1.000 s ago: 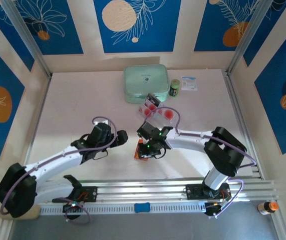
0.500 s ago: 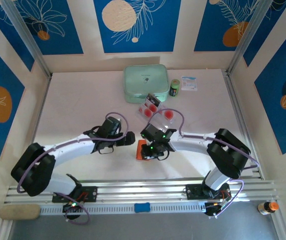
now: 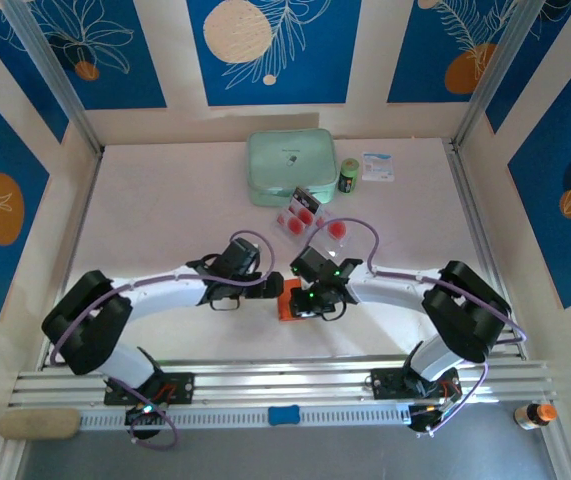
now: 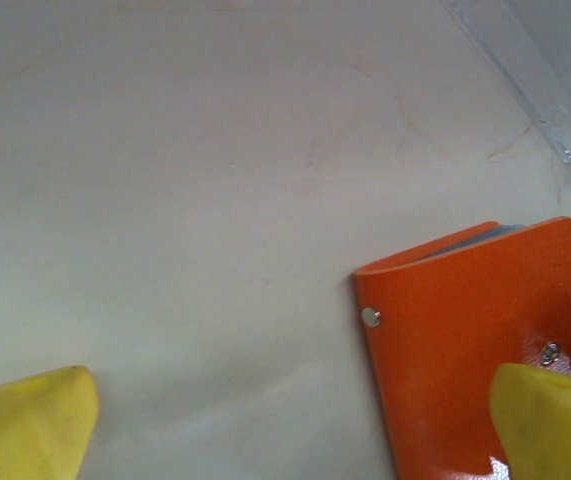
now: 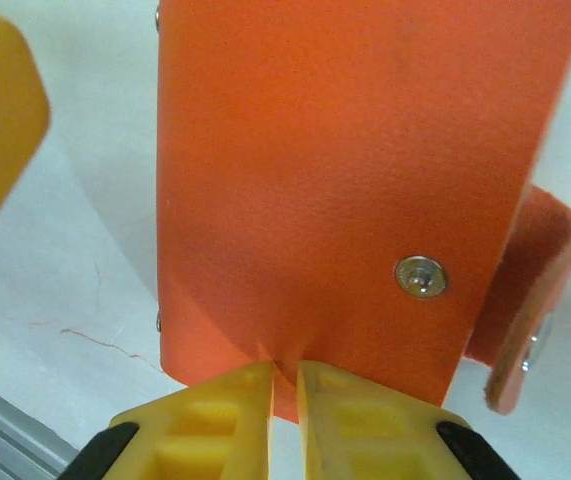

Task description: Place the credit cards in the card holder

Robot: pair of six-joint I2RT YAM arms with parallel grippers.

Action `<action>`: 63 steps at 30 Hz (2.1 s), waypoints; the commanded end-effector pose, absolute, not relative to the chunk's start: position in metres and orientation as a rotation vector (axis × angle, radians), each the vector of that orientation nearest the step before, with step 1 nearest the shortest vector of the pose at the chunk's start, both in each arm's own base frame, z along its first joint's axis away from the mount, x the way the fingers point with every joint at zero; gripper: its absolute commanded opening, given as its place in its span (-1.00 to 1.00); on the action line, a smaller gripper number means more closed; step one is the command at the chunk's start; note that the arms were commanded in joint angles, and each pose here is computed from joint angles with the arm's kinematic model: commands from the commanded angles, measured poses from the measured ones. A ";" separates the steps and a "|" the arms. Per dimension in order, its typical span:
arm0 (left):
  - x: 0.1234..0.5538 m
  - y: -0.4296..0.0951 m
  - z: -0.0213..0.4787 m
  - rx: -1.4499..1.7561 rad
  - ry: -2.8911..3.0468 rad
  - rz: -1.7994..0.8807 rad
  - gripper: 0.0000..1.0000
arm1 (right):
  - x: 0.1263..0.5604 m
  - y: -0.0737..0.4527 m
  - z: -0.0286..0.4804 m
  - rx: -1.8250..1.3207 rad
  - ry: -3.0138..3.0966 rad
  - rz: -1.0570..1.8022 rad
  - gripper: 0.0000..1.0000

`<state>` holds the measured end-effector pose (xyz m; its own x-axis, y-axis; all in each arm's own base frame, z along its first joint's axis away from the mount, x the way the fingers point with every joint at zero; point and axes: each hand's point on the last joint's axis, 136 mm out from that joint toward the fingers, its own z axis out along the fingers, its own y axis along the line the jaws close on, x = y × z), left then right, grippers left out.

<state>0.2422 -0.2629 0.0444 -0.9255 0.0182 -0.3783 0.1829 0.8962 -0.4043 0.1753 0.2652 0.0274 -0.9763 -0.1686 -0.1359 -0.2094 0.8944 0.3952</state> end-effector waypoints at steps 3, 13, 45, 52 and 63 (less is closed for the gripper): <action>0.246 -0.281 0.047 0.196 2.677 -0.634 1.00 | 0.169 0.251 0.024 -0.260 2.990 0.610 -0.69; 0.231 -0.275 0.022 0.292 2.767 -0.452 1.00 | 0.173 0.254 0.035 -0.204 2.961 0.716 -0.68; 0.215 -0.252 -0.008 0.651 2.729 -0.001 1.00 | 0.217 0.231 0.050 -0.100 2.949 0.722 -0.33; 0.214 -0.251 -0.008 0.650 2.729 -0.002 1.00 | 0.220 0.231 0.044 -0.112 2.961 0.693 -0.38; 0.214 -0.252 -0.008 0.648 2.723 -0.007 0.99 | 0.226 0.228 0.045 -0.105 2.951 0.682 -0.95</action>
